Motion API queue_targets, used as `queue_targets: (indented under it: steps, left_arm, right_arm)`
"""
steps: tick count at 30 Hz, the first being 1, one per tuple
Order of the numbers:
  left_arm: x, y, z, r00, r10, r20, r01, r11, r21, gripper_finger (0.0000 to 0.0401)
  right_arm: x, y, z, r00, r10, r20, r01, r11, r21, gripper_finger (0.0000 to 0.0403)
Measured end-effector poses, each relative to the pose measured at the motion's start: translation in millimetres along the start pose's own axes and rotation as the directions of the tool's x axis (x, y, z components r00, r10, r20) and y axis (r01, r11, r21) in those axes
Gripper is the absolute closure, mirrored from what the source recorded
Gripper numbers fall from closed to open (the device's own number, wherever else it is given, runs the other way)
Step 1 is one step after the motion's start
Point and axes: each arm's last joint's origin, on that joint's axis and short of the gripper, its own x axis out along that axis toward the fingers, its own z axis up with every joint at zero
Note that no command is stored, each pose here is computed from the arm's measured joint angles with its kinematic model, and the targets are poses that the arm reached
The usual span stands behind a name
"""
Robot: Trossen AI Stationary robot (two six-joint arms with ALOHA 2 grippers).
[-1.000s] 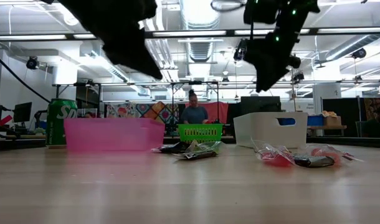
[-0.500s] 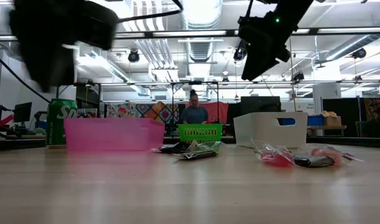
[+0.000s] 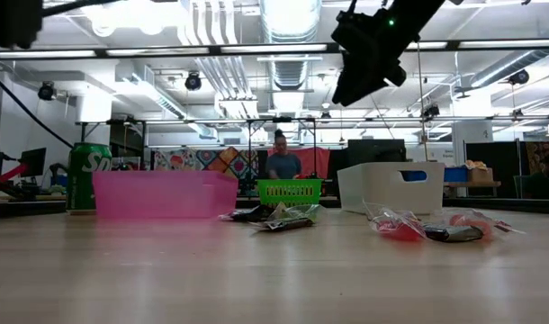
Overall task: Sort candy
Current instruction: Put the orange gummy into the red bin
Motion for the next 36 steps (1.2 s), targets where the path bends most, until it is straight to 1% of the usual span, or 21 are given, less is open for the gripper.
queue_targets:
  steps: [4,9,12,14,16,18,21,24,28,33,36]
  left_arm:
    - [2.0,-0.8,-6.1,1.000,0.008,0.008,-0.007,0.999,-0.052,0.0363]
    - [3.7,-1.0,-8.8,0.991,0.030,0.133,-0.025,0.999,-0.045,0.0315]
    - [8.8,-0.3,-8.0,0.989,0.050,0.142,-0.043,0.998,-0.053,0.0291]
    - [16.8,0.5,-8.2,0.988,0.077,0.137,-0.070,0.996,-0.054,0.0281]
    - [28.4,2.0,-8.9,0.989,0.114,0.099,-0.108,0.993,-0.055,0.0278]
    - [40.3,2.6,-9.8,0.988,0.152,0.032,-0.150,0.987,-0.058,0.0278]
    - [54.4,1.0,-11.8,0.979,0.205,0.013,-0.204,0.978,-0.052,0.0278]
    - [67.1,-0.6,-11.0,0.969,0.244,0.027,-0.243,0.969,-0.046,0.0278]
    - [76.7,-3.3,-7.4,0.955,0.292,0.048,-0.289,0.956,-0.049,0.0278]
    - [82.1,-6.7,-4.6,0.931,0.356,0.087,-0.354,0.935,-0.035,0.0278]
    - [81.9,-10.0,-2.9,0.915,0.385,0.123,-0.386,0.922,-0.015,0.0280]
  right_arm:
    - [0.0,0.7,1.9,1.000,0.006,0.018,-0.007,1.000,0.005,0.0253]
    - [0.1,0.7,1.8,1.000,0.007,0.017,-0.007,1.000,0.003,0.0254]
    - [0.1,1.1,1.5,1.000,0.022,0.011,-0.021,1.000,-0.008,0.0254]
    - [0.1,1.4,1.4,1.000,0.031,0.008,-0.030,0.999,-0.013,0.0252]
    - [0.1,1.4,1.4,0.999,0.031,0.008,-0.031,0.999,-0.014,0.0250]
    - [0.1,1.4,1.4,0.999,0.031,0.007,-0.031,0.999,-0.013,0.0250]
    - [0.2,1.4,1.4,1.000,0.031,0.007,-0.031,0.999,-0.013,0.0252]
    - [0.2,1.4,1.4,0.999,0.031,0.007,-0.031,0.999,-0.013,0.0254]
    - [0.2,1.4,1.5,0.999,0.031,0.008,-0.031,0.999,-0.012,0.0254]
    - [0.2,1.5,1.4,0.999,0.035,0.006,-0.035,0.999,-0.011,0.0254]
    - [0.2,2.2,1.2,0.998,0.058,-0.002,-0.058,0.998,-0.004,0.0254]
